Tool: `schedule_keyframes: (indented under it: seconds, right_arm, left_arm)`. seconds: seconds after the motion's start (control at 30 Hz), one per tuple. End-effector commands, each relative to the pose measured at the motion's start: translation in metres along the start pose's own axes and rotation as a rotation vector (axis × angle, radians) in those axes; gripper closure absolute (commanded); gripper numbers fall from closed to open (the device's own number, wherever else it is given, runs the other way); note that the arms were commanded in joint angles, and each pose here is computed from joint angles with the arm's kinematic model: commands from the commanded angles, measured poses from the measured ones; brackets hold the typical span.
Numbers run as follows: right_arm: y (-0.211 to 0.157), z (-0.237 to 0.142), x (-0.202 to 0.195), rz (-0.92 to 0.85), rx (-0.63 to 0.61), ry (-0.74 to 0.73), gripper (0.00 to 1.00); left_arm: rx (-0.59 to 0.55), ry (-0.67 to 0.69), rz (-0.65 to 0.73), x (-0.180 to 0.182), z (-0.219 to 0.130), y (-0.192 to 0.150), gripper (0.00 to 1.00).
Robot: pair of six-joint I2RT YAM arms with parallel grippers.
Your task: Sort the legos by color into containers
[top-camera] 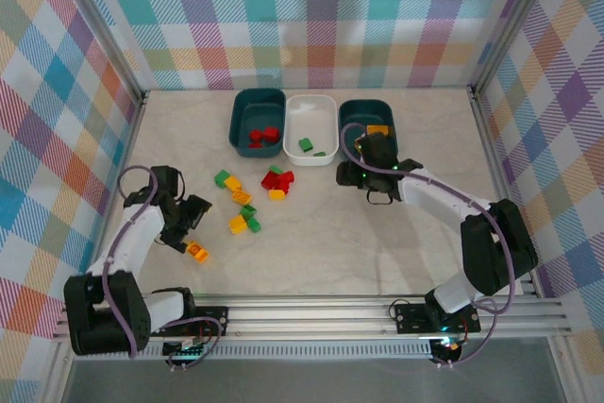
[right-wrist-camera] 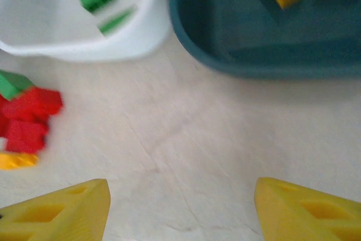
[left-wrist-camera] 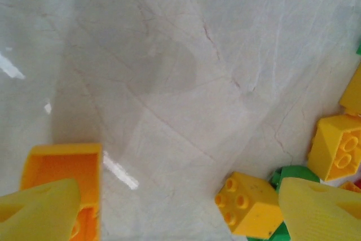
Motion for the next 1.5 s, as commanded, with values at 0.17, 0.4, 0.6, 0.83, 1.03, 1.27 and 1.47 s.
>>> schedule_keyframes:
  seconds: [0.17,0.4,0.6,0.83,1.03,1.27,1.47]
  right_arm:
    - [-0.001,-0.018,0.001,0.001,-0.094,0.053,0.31]
    - [-0.018,-0.016,-0.007,0.021,-0.132,0.026,0.29]
    - [-0.022,-0.010,-0.006,0.043,-0.126,0.061,0.29]
    - [-0.026,-0.024,-0.013,0.041,-0.178,0.006,0.29]
    - [-0.026,-0.022,-0.015,0.043,-0.186,-0.020,0.28]
    - [-0.026,-0.017,-0.016,0.051,-0.180,-0.031,0.29]
    - [-0.024,-0.024,-0.021,0.037,-0.205,-0.095,0.28]
  left_arm:
    - [-0.059,0.094,-0.006,0.027,-0.034,-0.007,0.08]
    - [0.092,0.163,-0.061,0.054,-0.005,-0.030,0.10]
    - [0.130,0.124,-0.061,0.047,0.025,-0.034,0.14]
    - [-0.013,0.156,-0.015,0.048,0.022,-0.025,0.27]
    - [-0.002,0.234,-0.015,0.050,0.033,-0.023,0.13]
    - [-0.004,0.314,0.003,0.045,0.050,-0.018,0.26]
    - [-0.004,0.216,0.009,0.026,0.056,-0.015,0.73]
Point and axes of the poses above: each hand's point on the last joint's axis, 136 mm out from that joint toward the fingers, its own z axis out along the fingers, its own x axis along the line the jaws close on, y = z × x, the point moved 10 cm from there along -z, back along the fingers, and after that the axes turned 12 degrees about -z, right-handed, at the moved point
